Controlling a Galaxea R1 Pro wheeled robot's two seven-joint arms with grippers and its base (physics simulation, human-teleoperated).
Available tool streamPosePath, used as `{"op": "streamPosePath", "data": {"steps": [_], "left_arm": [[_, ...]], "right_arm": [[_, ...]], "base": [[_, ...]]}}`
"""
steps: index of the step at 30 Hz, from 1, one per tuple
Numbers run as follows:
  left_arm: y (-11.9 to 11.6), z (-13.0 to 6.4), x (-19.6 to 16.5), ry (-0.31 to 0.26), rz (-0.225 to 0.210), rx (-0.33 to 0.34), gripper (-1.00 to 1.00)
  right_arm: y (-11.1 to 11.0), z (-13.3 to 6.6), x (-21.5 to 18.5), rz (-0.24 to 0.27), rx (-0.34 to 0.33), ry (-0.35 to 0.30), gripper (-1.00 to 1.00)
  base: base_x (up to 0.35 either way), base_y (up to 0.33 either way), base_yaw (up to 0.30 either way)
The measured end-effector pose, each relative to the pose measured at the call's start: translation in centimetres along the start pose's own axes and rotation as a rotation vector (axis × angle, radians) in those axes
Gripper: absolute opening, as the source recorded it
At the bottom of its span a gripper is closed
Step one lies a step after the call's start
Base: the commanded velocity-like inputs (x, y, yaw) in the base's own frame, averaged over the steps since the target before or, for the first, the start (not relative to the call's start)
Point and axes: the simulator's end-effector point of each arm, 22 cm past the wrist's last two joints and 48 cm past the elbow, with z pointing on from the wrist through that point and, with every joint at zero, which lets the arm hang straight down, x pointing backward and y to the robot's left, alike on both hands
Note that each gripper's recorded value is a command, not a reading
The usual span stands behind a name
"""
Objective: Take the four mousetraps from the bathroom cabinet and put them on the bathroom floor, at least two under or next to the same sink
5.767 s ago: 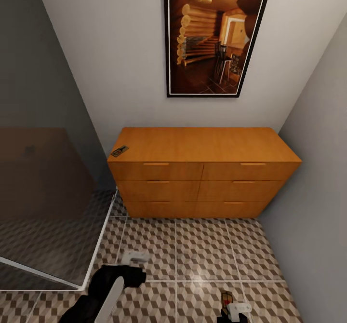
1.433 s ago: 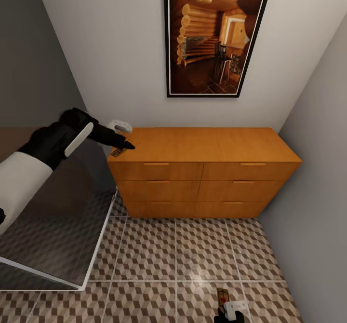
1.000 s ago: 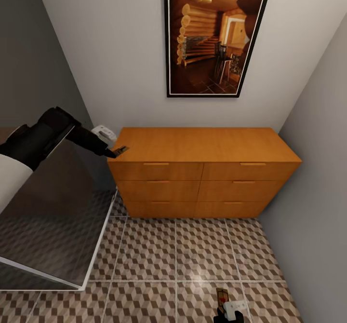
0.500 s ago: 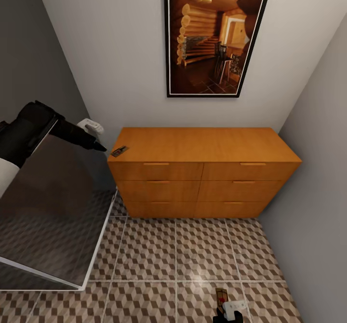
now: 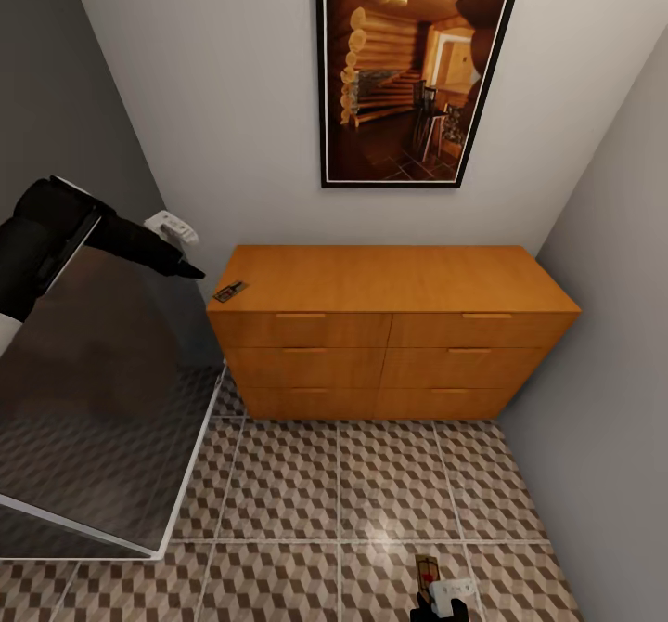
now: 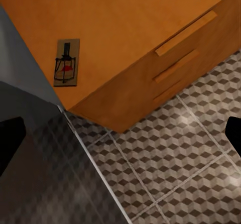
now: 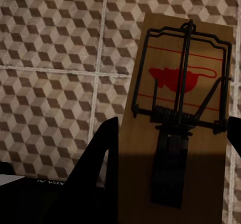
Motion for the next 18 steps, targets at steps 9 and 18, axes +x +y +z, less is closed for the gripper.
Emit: {"op": "streamPosePath", "data": {"steps": [9, 18], "left_arm": [[-0.61, -0.14, -0.25, -0.006, 0.006, 0.023, 1.0], [-0.74, -0.16, -0.19, -0.005, 0.005, 0.031, 1.0]], "right_arm": [[-0.14, -0.01, -0.01, 0.002, 0.002, -0.001, -1.0], [-0.2, -0.01, -0.01, 0.001, 0.003, -0.001, -1.0]], "base": [[0.0, 0.0, 0.0], [0.0, 0.0, 0.0]]}}
